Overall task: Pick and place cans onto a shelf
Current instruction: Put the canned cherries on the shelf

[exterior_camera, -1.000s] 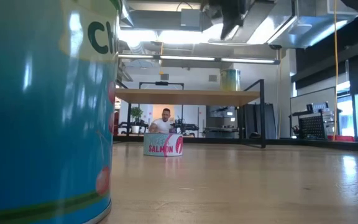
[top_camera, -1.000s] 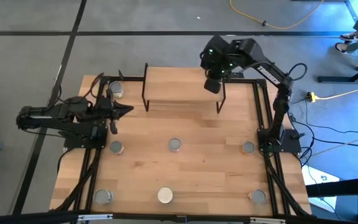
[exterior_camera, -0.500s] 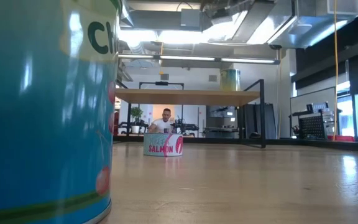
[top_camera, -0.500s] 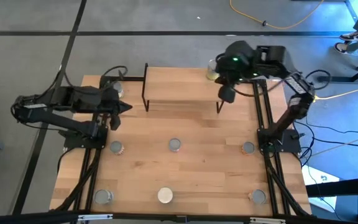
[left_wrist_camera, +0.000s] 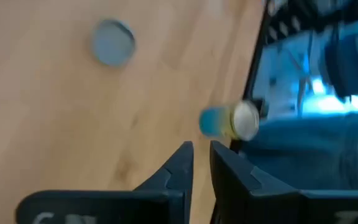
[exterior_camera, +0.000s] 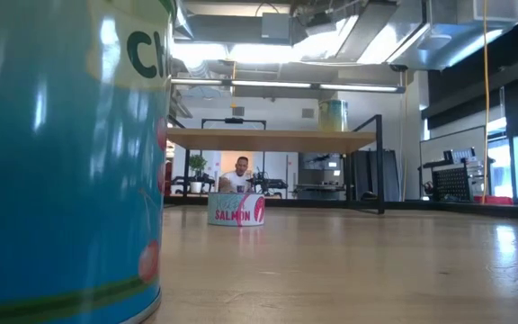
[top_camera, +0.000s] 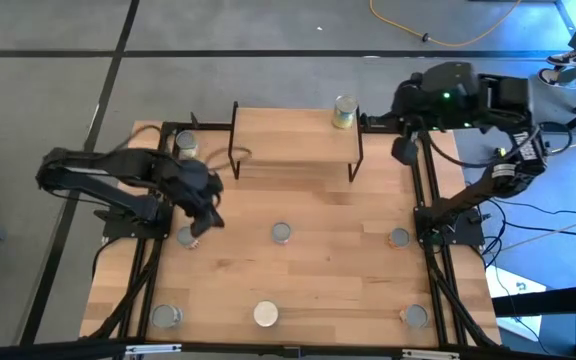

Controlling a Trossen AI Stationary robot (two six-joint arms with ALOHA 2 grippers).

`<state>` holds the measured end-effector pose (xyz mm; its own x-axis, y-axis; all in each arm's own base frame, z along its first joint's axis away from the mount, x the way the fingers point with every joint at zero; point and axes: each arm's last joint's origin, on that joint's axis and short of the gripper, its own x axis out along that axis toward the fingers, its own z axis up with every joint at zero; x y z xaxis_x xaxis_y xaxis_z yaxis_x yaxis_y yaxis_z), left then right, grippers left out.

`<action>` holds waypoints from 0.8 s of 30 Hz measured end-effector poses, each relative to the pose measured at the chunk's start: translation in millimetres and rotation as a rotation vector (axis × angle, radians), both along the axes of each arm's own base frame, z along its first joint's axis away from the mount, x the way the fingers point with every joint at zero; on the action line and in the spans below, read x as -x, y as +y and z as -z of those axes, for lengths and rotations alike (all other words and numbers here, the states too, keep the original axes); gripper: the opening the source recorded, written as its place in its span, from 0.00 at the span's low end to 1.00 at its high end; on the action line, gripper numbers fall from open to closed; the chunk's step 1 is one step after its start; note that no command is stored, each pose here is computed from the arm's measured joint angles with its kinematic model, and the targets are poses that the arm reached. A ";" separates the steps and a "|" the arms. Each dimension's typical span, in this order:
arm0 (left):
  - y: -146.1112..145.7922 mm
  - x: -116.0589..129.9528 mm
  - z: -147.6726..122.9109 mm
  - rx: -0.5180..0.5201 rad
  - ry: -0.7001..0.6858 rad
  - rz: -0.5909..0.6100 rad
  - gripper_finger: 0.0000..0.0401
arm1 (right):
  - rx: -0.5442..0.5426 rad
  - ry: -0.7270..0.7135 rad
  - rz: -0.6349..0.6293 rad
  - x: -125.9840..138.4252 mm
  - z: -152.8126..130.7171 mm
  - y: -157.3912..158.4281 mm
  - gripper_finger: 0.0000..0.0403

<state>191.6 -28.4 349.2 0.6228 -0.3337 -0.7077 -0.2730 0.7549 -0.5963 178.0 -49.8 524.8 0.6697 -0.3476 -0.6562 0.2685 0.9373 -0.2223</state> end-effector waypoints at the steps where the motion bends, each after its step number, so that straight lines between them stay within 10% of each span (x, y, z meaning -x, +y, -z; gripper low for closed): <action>1: -4.6 -5.9 3.0 0.003 0.000 0.039 0.13 | 0.007 -0.003 -0.005 2.6 -1.0 0.6 0.02; 10: -58.4 -58.0 27.9 -0.166 -0.186 0.430 0.13 | 0.024 -0.021 -0.017 12.6 -4.9 3.2 0.02; 24: -135.9 -93.3 81.0 -0.146 -0.141 0.453 0.13 | 0.043 -0.009 -0.061 12.4 -4.8 3.7 0.02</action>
<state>284.9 -164.3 268.2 0.5311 -0.4961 -0.6869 0.1769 0.8578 -0.4827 165.5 -46.1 529.6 0.6963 -0.3335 -0.6355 0.2130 0.9416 -0.2607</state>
